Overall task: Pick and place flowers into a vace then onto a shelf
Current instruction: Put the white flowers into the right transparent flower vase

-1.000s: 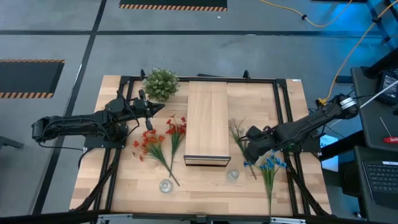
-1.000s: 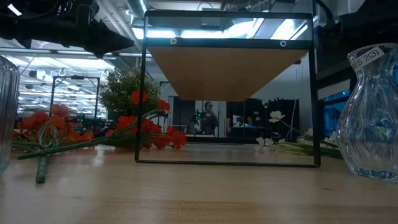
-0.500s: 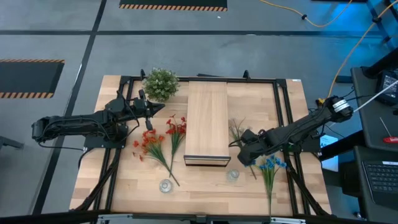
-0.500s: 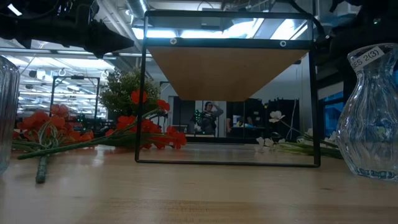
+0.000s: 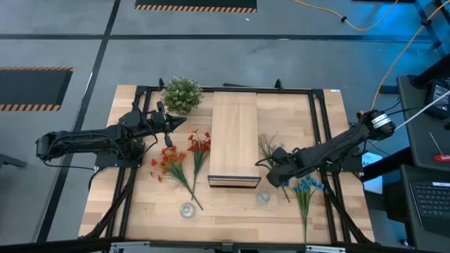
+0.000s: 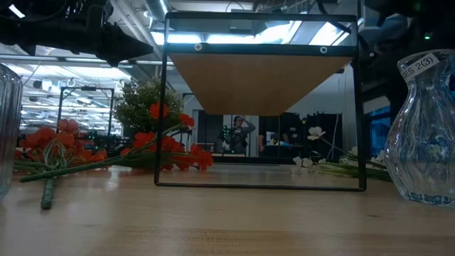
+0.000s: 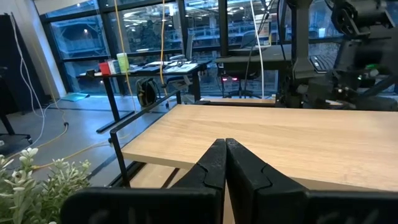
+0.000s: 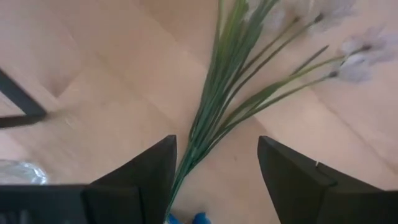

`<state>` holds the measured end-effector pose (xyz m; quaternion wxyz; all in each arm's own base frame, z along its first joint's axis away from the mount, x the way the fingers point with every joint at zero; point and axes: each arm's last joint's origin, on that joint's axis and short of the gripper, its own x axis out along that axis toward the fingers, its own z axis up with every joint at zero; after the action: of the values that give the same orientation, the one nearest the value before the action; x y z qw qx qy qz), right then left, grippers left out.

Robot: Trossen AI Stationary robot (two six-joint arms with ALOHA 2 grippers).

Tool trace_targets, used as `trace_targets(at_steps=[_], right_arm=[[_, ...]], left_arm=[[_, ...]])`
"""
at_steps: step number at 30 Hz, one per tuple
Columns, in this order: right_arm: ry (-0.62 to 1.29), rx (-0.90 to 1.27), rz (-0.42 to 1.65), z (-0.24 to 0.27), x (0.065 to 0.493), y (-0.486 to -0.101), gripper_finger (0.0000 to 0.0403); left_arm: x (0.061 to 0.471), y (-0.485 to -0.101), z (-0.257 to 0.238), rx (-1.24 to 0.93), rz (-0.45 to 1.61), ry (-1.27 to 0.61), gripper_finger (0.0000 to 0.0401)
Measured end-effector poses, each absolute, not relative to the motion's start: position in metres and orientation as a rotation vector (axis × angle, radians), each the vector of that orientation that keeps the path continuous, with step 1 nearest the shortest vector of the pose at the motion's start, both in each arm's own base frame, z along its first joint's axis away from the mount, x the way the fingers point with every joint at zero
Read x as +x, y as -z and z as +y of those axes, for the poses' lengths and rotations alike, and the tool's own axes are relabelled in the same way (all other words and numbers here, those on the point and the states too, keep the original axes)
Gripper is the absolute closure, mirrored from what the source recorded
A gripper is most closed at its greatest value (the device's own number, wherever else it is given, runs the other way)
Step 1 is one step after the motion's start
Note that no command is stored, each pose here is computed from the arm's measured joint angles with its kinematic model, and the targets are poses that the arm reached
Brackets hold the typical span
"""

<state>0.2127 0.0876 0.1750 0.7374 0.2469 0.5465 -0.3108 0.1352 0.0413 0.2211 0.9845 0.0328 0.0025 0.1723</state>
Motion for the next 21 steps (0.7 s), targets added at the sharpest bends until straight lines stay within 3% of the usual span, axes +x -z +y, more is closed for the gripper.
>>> trace_targets(at_steps=[21], right_arm=[[0.705, 0.608, 1.206, 0.098, 0.221, -0.160, 0.0177]], left_arm=[[0.135, -0.221, 0.041, 0.066, 0.005, -0.346, 0.0397]])
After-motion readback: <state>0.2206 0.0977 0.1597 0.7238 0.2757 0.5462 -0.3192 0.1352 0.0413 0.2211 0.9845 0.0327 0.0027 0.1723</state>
